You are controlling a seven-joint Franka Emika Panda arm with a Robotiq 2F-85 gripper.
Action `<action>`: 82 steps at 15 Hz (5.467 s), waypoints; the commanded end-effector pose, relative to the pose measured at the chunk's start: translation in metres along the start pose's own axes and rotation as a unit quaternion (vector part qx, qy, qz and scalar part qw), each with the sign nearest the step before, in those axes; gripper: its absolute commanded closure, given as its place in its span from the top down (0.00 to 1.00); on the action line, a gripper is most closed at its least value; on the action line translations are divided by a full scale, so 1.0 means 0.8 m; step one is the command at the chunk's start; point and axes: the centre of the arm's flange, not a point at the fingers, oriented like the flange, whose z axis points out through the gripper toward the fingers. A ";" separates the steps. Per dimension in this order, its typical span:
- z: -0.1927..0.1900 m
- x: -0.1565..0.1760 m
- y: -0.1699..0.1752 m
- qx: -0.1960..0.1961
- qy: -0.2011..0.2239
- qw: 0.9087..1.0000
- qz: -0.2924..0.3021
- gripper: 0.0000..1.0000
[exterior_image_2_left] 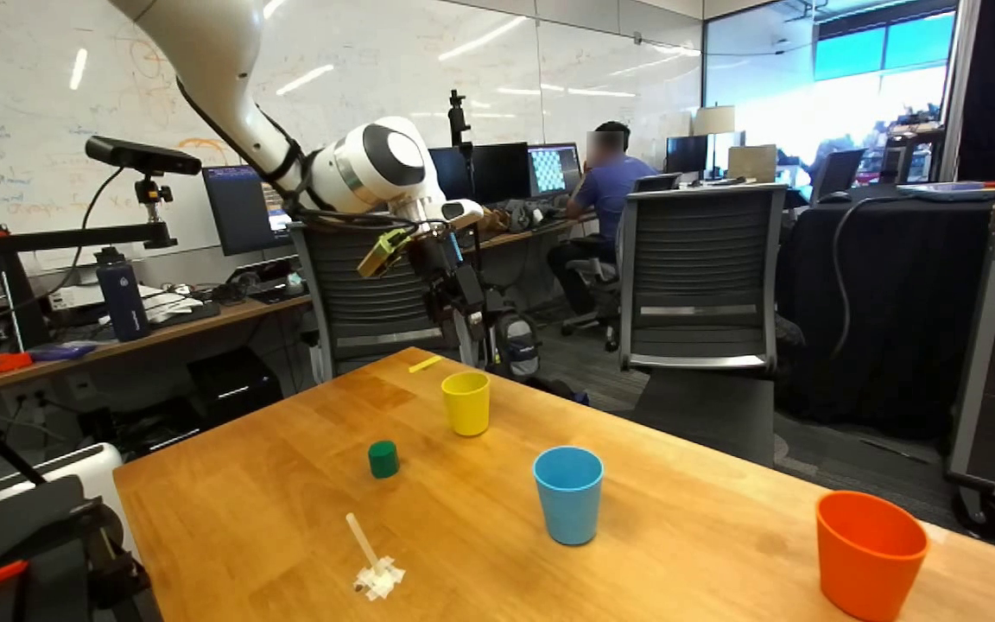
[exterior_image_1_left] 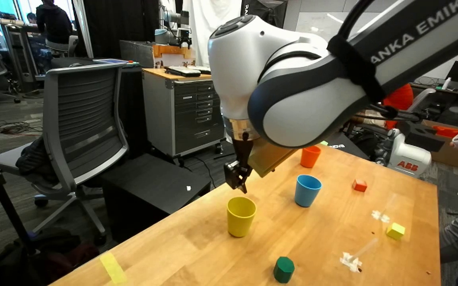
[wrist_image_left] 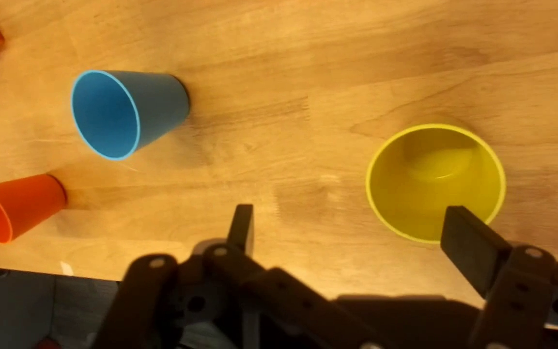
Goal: Put the yellow cup in the blue cup then pick the orange cup and put it in the yellow cup
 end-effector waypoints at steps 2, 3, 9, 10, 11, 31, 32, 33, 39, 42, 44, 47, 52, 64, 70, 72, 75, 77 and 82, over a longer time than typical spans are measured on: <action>0.022 0.029 -0.053 -0.022 -0.011 0.999 -0.034 1.00; 0.031 0.027 -0.055 -0.025 -0.016 0.999 -0.036 1.00; 0.075 0.030 -0.046 -0.039 -0.036 0.998 -0.037 1.00; 0.078 0.031 -0.043 -0.041 -0.036 0.998 -0.034 1.00; 0.080 0.033 -0.039 -0.041 -0.036 0.998 -0.033 1.00; 0.105 0.044 -0.024 -0.037 -0.035 0.999 -0.015 0.12; 0.104 0.045 -0.025 -0.037 -0.034 0.999 -0.014 0.09; 0.103 0.046 -0.025 -0.036 -0.033 0.999 -0.015 0.07; 0.087 0.055 -0.035 -0.033 -0.021 0.999 -0.019 0.09; 0.087 0.052 -0.036 -0.038 -0.022 0.999 -0.021 0.09; 0.083 0.048 -0.038 -0.040 -0.020 0.999 -0.024 0.09; 0.073 0.042 -0.045 -0.039 -0.019 0.999 -0.032 0.06; 0.049 0.034 -0.067 -0.037 -0.007 0.998 -0.046 0.05; 0.030 0.021 -0.084 -0.030 0.004 0.998 -0.059 0.02; 0.014 0.014 -0.081 -0.033 0.009 0.998 -0.057 0.01; 0.008 0.012 -0.076 -0.031 0.011 0.998 -0.053 0.01; -0.006 0.009 -0.063 -0.028 0.016 0.998 -0.047 0.01; -0.018 0.006 -0.049 -0.025 0.019 0.999 -0.042 0.01; -0.041 -0.009 0.004 -0.023 0.022 0.999 -0.018 0.01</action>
